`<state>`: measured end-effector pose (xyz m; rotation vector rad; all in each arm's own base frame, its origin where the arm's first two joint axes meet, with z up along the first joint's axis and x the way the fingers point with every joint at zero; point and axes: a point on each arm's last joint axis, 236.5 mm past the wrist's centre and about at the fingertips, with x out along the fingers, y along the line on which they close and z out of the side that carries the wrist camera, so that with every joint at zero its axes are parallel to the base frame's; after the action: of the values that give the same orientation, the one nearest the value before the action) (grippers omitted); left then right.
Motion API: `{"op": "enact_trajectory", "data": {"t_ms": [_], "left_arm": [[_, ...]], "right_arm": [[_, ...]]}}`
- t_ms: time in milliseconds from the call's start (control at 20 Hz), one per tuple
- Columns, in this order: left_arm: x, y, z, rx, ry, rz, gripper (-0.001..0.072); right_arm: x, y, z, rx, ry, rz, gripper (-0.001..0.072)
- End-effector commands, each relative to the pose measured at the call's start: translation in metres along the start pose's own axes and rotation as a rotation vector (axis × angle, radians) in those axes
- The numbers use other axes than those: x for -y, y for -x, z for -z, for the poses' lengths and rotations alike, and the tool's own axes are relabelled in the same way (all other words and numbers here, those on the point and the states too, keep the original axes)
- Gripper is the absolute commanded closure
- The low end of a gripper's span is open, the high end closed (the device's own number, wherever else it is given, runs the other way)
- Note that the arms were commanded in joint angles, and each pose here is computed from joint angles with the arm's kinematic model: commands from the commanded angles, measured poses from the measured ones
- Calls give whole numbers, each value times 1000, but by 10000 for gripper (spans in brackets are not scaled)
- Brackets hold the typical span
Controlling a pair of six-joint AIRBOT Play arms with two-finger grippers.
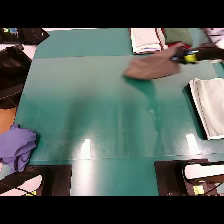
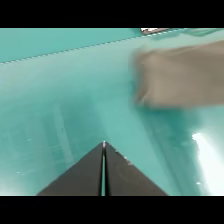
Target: Fold the shirts.
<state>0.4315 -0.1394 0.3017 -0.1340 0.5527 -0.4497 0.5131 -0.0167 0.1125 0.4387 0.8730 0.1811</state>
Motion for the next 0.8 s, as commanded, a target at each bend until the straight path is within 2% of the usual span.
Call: {"op": "enact_trajectory", "data": {"t_ms": [0,150,350,750], "left_arm": [[2,0,-1,6,4,7,682],[6,0,-2,9,13,23,683],[7,0,-2,7,16,30,683],[8,0,6,-25,15,34,682]], "right_arm": [[102,91,-21,148,-133,205,697],[153,139,-24,229,-238,280,697],[174,162,-26,271,-267,321,697],[107,235,-95,433,-80,313,697]]}}
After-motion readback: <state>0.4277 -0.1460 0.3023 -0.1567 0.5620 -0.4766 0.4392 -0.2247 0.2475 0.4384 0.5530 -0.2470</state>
